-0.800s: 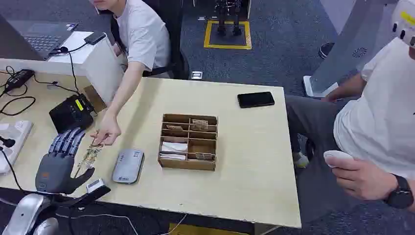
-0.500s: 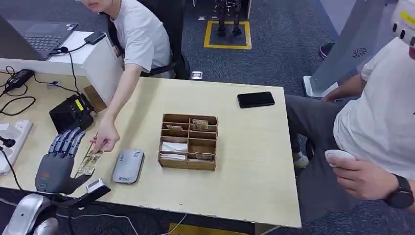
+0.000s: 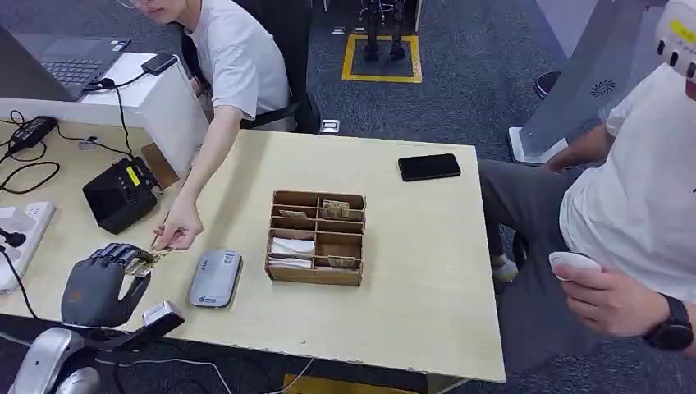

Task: Pass the card to the sensor for recognition and then transmit it.

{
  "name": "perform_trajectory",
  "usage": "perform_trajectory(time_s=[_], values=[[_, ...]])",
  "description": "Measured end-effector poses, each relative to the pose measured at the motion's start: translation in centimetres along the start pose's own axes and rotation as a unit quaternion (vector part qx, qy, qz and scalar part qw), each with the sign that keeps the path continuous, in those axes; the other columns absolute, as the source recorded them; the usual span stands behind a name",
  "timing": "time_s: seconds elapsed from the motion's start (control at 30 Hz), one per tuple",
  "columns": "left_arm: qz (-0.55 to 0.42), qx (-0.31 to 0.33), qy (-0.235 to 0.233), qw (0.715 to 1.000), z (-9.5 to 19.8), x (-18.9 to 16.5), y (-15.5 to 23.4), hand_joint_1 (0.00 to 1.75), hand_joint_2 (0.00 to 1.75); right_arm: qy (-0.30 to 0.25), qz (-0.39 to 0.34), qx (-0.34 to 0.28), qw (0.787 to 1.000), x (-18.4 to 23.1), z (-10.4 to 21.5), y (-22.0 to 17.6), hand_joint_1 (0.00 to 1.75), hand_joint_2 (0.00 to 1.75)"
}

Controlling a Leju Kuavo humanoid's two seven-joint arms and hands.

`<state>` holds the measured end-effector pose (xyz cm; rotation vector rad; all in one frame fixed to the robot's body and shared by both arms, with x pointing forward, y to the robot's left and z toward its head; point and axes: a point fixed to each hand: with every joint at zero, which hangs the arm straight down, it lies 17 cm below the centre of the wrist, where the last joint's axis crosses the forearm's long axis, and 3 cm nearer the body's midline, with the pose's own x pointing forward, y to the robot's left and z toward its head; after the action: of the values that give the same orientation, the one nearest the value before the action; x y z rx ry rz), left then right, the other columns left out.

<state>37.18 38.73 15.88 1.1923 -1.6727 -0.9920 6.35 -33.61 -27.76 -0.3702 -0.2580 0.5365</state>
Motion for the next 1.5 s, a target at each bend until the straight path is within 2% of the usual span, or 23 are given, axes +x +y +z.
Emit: perform_trajectory(time_s=[0.2, 0.37, 0.7, 0.8, 0.97, 1.27, 1.5], values=[[0.019, 0.006, -0.001, 1.000, 0.0, 0.4, 0.1, 1.75, 1.75, -0.002, 0.005, 0.001, 1.000, 0.0, 0.0, 0.0, 0.00, 0.00], [0.064, 0.029, -0.023, 0.997, 0.0, 1.8, 1.0, 1.75, 1.75, -0.004, 0.007, 0.001, 1.000, 0.1, 0.0, 0.0, 0.00, 0.00], [0.101, 0.035, -0.021, 0.994, -0.2, 2.6, 1.2, 1.75, 1.75, -0.005, 0.007, -0.002, 1.000, 0.1, 0.0, -0.1, 0.00, 0.00], [0.182, 0.009, 0.003, 0.983, -0.3, 3.0, 0.0, 1.75, 1.75, -0.002, 0.003, -0.005, 1.000, 0.0, 0.0, -0.2, 0.00, 0.00], [0.325, -0.041, 0.060, 0.943, -0.9, 4.2, -2.4, 1.75, 1.75, 0.007, -0.008, -0.007, 1.000, -0.1, 0.1, 0.1, 0.00, 0.00], [0.348, -0.058, 0.130, 0.926, -1.8, 3.4, -4.1, 1.75, 1.75, 0.016, -0.020, -0.009, 1.000, -0.2, 0.3, 0.6, 0.00, 0.00], [0.334, -0.047, 0.154, 0.929, -2.1, 2.5, -4.7, 1.75, 1.75, 0.020, -0.021, -0.008, 1.000, -0.2, 0.4, 0.8, 0.00, 0.00]])
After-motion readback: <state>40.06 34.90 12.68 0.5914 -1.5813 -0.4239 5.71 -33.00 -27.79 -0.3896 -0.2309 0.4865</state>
